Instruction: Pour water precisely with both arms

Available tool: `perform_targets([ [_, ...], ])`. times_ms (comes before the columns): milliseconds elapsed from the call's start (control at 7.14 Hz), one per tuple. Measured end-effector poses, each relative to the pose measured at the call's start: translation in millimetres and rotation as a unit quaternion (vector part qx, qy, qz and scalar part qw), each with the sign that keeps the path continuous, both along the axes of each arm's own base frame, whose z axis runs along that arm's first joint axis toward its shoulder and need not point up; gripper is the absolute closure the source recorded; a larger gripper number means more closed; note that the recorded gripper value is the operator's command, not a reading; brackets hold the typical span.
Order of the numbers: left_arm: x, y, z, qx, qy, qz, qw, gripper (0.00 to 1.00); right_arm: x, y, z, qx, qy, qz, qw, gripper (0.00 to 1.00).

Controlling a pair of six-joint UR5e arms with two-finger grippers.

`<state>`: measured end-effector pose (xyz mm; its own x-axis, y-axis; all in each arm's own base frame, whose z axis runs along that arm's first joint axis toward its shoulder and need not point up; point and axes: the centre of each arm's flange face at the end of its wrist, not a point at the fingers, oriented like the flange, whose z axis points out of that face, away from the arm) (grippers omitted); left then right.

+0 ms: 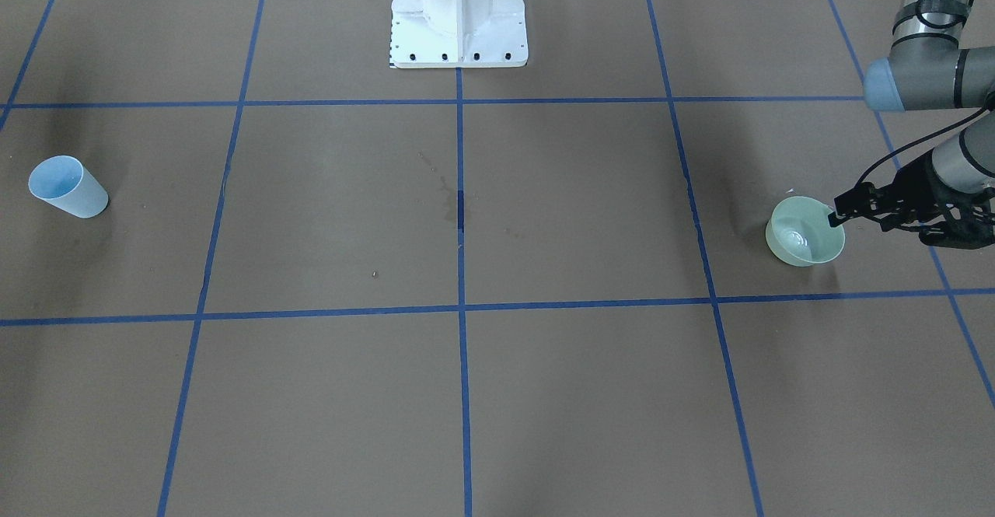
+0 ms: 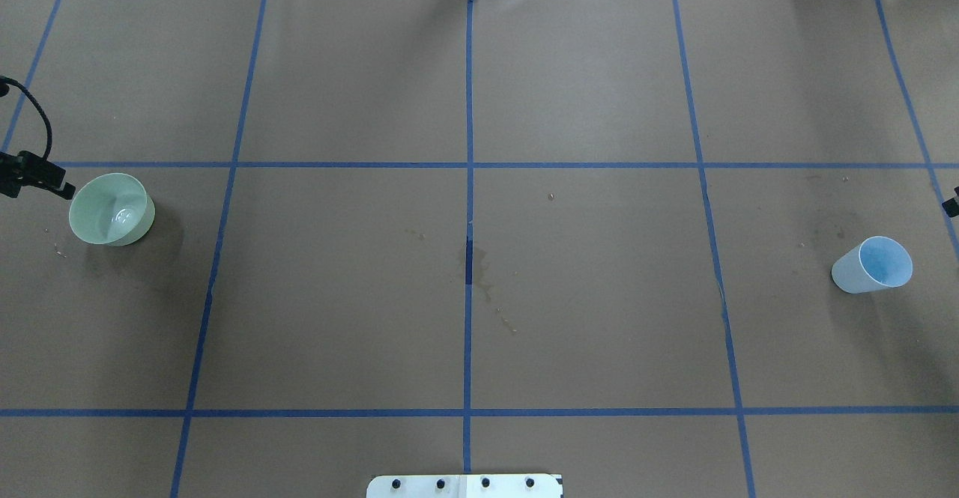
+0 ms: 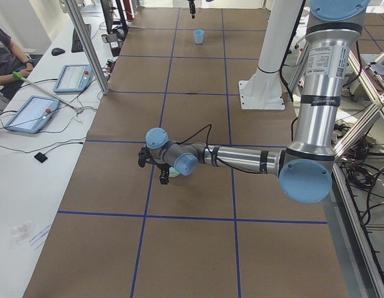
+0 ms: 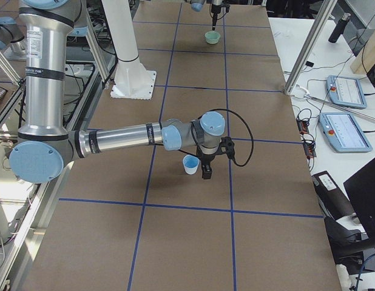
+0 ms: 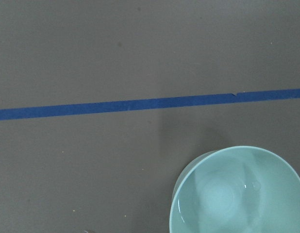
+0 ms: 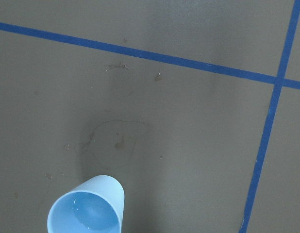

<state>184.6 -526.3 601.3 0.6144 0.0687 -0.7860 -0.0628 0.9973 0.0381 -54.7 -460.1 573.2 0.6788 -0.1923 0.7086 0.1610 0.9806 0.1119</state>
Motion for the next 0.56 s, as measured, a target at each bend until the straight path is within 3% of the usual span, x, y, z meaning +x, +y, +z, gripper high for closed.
perform_targets([
  [140,7.1,-3.6,3.6,-0.005,-0.001,0.003,1.0,0.41,0.0,0.0,0.2,0.0,0.0,0.0,1.0,0.0],
  [280,11.6,-4.9,7.9,-0.009,-0.003,0.005,0.9999,0.77,0.0,0.0,0.2,0.0,0.0,0.0,1.0,0.0],
  [420,14.8,-4.8,10.2,-0.011,-0.004,0.008,0.9999,1.0,0.0,0.0,0.3,0.0,0.0,0.0,1.0,0.0],
  [560,16.5,-4.5,11.0,-0.012,-0.004,0.009,0.9999,1.0,0.0,-0.2,0.0,0.0,0.0,0.0,1.0,0.0],
])
